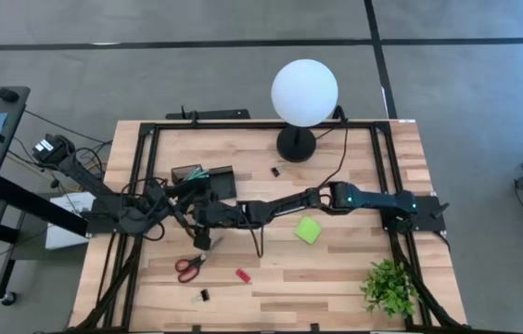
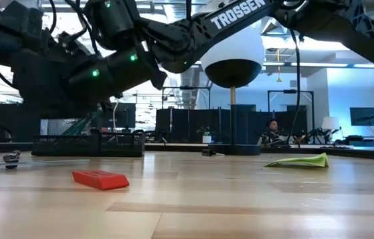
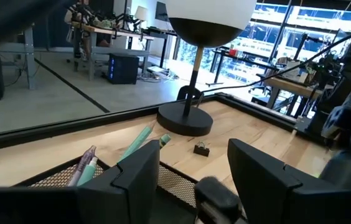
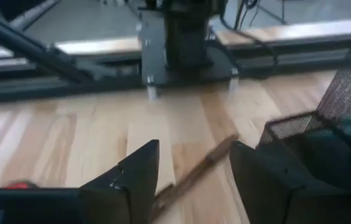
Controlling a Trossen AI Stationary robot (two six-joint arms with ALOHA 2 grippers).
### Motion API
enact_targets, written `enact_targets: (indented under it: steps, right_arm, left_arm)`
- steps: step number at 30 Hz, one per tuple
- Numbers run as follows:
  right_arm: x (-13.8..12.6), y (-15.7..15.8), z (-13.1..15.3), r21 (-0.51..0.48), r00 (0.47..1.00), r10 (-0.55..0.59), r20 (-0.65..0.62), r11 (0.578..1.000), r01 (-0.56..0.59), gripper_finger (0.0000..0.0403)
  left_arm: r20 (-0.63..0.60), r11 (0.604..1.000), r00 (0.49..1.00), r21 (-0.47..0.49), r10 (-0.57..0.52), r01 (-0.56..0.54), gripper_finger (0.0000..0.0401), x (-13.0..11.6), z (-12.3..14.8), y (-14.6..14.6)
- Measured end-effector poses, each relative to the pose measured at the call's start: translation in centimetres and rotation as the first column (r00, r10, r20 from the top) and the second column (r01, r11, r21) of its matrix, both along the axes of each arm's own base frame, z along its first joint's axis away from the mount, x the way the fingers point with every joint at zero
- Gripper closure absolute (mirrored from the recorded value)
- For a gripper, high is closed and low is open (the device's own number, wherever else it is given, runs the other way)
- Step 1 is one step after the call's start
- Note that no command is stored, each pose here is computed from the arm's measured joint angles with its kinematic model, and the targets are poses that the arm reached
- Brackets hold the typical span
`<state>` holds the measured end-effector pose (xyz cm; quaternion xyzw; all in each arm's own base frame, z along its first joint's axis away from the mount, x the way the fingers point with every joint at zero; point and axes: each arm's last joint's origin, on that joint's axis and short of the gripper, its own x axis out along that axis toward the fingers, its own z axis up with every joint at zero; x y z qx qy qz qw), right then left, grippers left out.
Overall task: Pick and place office supplies into organizer
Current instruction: Put the brown pen into the black desk organizer
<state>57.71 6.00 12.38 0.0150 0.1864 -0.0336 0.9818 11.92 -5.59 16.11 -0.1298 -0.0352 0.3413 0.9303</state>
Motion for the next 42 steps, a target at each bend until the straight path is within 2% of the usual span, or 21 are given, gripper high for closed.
enact_targets:
  steps: [5,10,15,18,22,25,35,38,42]
  right_arm:
    - [0.0,0.7,-0.8,-0.021,0.999,-0.035,0.004,0.999,0.035,0.0203]
    - [0.0,2.0,-1.2,-0.028,1.0,-0.015,0.024,0.999,0.015,0.0211]
    - [-0.1,2.8,-3.2,-0.036,1.0,-0.012,0.019,0.999,0.013,0.0217]
    - [-0.1,3.5,-2.6,-0.041,0.998,-0.026,0.057,0.999,0.028,0.0218]
    - [-0.3,4.7,-2.3,-0.114,0.997,-0.024,0.073,0.993,0.033,0.0216]
    - [-0.3,5.4,-2.0,-0.116,0.997,-0.011,0.082,0.993,0.02,0.0214]
    - [-0.6,5.5,-2.9,-0.137,1.0,-0.009,-0.015,0.991,0.007,0.0224]
    - [-0.9,5.5,-1.4,-0.145,0.999,-0.008,-0.05,0.989,0.0,0.0233]
    - [-2.6,5.1,3.2,-0.175,0.98,-0.012,-0.199,0.984,-0.024,0.0242]
  left_arm:
    - [0.022,1.0,1.0,-0.012,0.006,-0.006,0.0216,0.0,0.3,0.0]
    - [0.028,1.0,1.0,0.009,0.01,-0.011,0.0216,0.0,0.9,0.0]
    - [0.025,1.0,1.0,0.016,-0.007,0.007,0.0216,0.0,1.0,0.0]
    - [0.021,1.0,1.0,0.019,-0.009,0.009,0.0216,0.0,1.0,0.0]
    - [0.021,1.0,1.0,0.019,-0.011,0.011,0.0216,0.1,1.0,0.0]
    - [0.021,1.0,1.0,0.019,-0.013,0.012,0.0216,0.1,1.0,-0.1]
    - [0.02,0.999,0.999,0.02,-0.039,0.039,0.0216,0.1,0.9,-0.1]
    - [0.012,0.997,0.997,0.028,-0.073,0.072,0.0216,0.1,0.9,-0.2]
    - [0.007,0.993,0.993,0.019,-0.116,0.116,0.0216,-0.2,0.6,-0.8]
